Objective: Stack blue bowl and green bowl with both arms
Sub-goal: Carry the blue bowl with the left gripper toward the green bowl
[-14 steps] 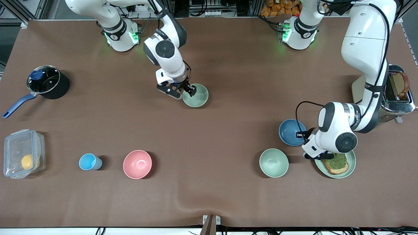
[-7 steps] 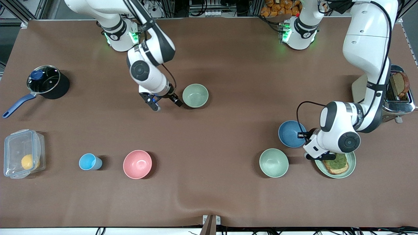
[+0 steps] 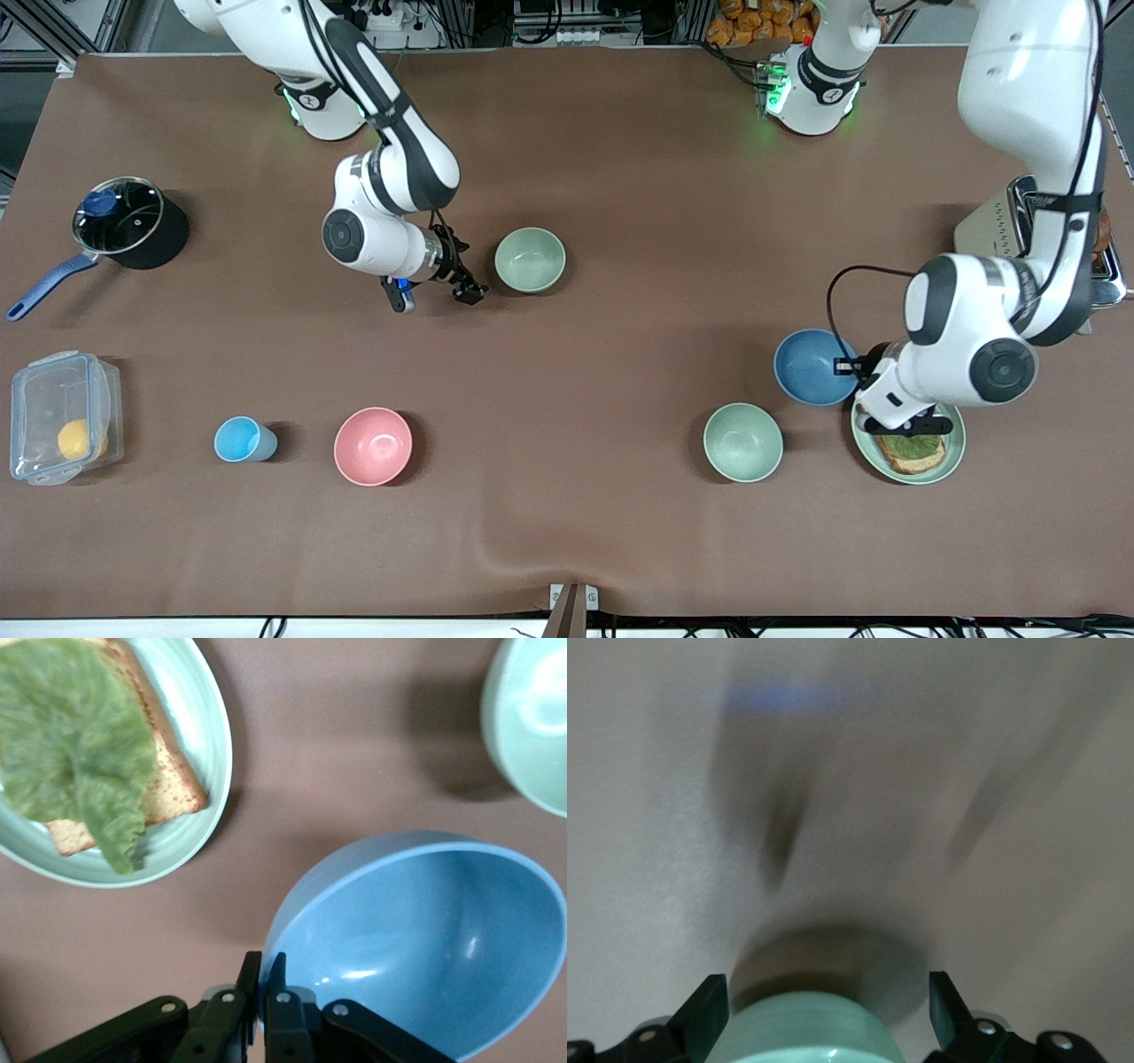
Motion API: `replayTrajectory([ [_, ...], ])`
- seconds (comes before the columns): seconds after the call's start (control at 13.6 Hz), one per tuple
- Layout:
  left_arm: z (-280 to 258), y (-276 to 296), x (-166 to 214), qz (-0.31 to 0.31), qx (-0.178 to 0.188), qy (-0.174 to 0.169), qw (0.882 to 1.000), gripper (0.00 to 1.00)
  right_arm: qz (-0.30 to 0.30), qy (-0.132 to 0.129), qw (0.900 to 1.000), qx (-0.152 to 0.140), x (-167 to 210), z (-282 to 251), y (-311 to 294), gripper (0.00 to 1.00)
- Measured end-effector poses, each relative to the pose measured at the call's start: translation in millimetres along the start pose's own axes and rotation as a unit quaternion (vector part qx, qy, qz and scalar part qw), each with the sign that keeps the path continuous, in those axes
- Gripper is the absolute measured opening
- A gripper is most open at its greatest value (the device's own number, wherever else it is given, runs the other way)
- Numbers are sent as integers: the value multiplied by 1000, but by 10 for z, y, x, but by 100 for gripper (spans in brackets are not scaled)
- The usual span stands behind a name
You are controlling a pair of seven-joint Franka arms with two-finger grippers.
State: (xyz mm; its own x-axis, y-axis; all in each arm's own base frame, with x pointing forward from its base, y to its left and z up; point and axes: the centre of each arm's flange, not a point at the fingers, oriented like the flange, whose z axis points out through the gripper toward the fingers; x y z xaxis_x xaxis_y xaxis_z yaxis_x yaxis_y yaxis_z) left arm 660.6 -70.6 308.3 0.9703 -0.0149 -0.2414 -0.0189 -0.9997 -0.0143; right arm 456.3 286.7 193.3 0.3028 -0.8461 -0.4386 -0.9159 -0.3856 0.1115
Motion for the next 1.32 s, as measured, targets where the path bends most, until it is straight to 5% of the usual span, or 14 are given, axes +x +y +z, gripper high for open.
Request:
replayTrajectory([
  [0.44, -467, 651, -240, -11, -64, 13, 998, 5, 27, -78, 996, 31, 171, 306, 19, 100],
  [1.32, -133, 2792, -920, 13, -74, -15, 997, 5, 54, -106, 992, 46, 137, 346, -3, 100],
])
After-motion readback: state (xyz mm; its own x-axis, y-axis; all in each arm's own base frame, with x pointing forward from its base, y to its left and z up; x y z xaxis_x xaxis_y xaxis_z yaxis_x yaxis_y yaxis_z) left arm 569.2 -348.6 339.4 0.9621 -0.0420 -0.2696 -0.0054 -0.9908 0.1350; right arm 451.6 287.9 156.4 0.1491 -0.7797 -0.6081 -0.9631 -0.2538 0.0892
